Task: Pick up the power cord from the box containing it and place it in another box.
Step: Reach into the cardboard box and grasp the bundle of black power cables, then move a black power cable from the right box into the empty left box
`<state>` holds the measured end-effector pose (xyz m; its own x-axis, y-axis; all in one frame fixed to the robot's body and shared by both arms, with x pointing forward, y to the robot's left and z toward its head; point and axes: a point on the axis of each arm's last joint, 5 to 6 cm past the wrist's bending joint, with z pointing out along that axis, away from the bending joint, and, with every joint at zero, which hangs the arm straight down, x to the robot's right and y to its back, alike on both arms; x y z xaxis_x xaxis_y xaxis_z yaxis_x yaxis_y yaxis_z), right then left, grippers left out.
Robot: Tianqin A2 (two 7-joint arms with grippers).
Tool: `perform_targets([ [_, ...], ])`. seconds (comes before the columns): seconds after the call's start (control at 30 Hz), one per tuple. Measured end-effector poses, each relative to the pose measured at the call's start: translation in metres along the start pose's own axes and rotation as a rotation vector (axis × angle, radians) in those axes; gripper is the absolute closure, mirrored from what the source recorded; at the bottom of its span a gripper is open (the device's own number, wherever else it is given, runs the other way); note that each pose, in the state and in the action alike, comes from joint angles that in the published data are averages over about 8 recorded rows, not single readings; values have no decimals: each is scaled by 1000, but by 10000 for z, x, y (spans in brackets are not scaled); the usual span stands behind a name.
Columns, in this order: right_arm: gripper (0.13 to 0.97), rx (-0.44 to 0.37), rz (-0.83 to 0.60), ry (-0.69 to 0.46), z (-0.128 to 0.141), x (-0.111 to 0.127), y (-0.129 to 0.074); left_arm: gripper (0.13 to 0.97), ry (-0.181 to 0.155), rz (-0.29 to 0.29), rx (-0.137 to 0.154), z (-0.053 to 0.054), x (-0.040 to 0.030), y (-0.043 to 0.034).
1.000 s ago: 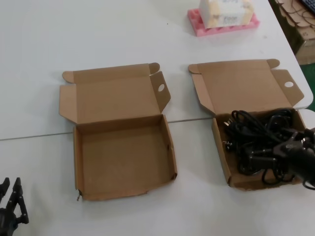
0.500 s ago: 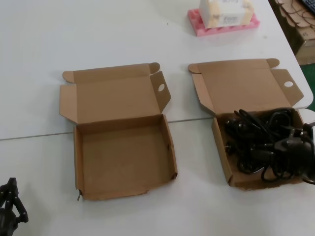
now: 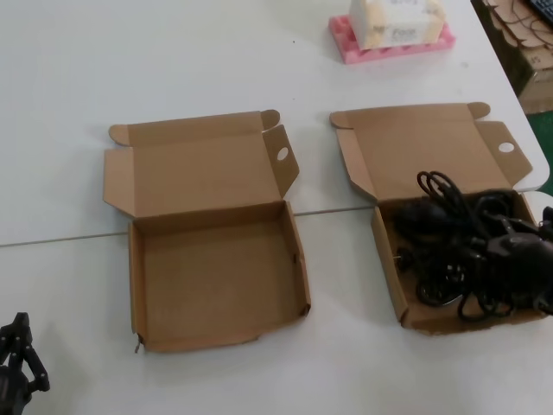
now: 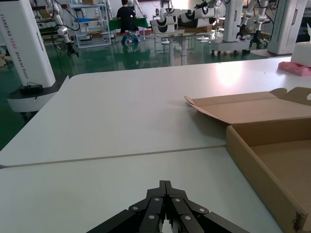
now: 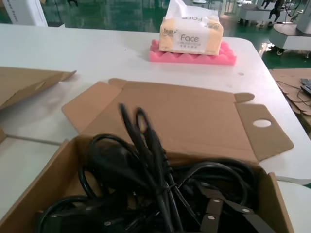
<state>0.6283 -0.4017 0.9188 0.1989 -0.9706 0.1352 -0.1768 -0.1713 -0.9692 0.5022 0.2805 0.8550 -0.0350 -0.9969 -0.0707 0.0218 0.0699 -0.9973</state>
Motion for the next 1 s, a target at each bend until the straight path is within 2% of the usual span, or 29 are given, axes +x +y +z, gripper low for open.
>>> perform_targets([
  [0.1, 585, 4, 5, -2, -20, 7, -1, 934, 0, 0, 0, 0, 0, 0],
  [0.13, 585, 4, 6, -2, -27, 7, 1, 934, 0, 0, 0, 0, 0, 0],
  [0.4, 791, 10, 6, -9, -84, -5, 20, 934, 0, 0, 0, 0, 0, 0],
  [0.53, 791, 22, 7, -15, -153, 10, 1, 934, 0, 0, 0, 0, 0, 0],
  [0.73, 844, 58, 15, -14, -294, 58, -56, 934, 0, 0, 0, 0, 0, 0],
  [1.0, 867, 189, 34, -77, -593, -47, -312, 934, 0, 0, 0, 0, 0, 0],
])
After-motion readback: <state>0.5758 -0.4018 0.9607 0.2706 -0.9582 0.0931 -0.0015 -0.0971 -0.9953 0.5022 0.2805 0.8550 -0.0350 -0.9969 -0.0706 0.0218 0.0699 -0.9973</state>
